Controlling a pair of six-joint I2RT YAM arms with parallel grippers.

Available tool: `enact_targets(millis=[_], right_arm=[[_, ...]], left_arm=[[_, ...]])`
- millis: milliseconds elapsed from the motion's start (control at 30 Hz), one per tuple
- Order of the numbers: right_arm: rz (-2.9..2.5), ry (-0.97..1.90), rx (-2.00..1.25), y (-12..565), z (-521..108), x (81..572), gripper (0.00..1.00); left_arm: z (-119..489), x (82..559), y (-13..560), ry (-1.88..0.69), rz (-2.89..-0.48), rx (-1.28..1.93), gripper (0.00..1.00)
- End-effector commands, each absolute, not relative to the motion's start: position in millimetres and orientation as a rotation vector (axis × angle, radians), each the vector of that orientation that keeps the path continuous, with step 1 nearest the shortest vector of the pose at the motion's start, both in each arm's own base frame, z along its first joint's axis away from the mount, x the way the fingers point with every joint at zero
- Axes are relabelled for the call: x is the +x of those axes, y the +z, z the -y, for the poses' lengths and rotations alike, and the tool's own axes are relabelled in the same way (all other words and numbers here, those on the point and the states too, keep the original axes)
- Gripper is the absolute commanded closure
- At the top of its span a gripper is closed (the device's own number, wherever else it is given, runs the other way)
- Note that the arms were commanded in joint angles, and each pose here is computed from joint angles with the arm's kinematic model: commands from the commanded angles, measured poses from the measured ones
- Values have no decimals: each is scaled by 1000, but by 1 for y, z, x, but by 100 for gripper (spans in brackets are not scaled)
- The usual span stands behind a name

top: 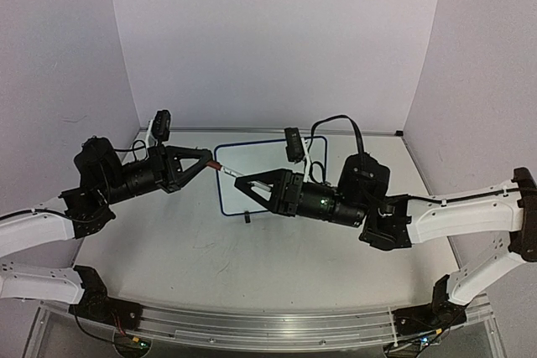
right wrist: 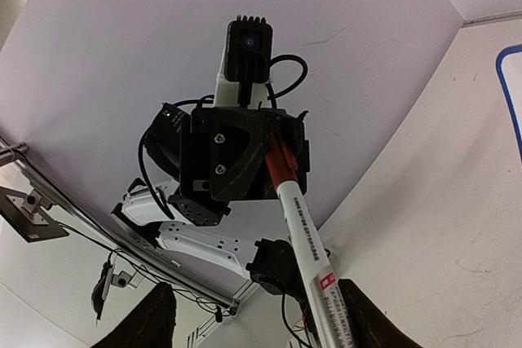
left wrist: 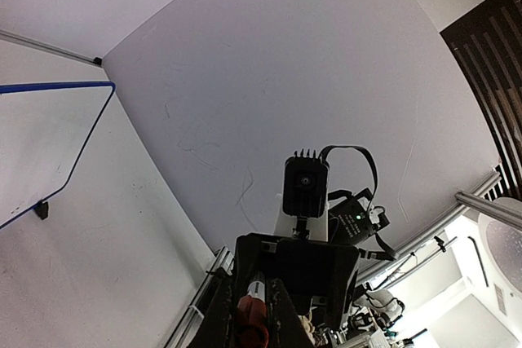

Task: Write a sentence on the whiteboard
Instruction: Open the pen cap from the whiteboard marker.

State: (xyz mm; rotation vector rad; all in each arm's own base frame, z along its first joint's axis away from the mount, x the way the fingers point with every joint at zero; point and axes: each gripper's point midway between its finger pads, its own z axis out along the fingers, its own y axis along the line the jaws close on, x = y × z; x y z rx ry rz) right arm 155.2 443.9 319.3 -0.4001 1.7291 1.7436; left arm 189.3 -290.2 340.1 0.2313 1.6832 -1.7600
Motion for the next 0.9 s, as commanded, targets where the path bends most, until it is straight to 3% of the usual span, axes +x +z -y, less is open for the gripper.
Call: enact_targets(millis=[0,867], right_arm=[[-1634,1795,-397,348,-447,155,39],[-1593,1753,-345,351,-447,166,40]], left_arm=[[292,190,339,-1747,-1680,248,100],[283,192,342,-1886,-1574,102,100]])
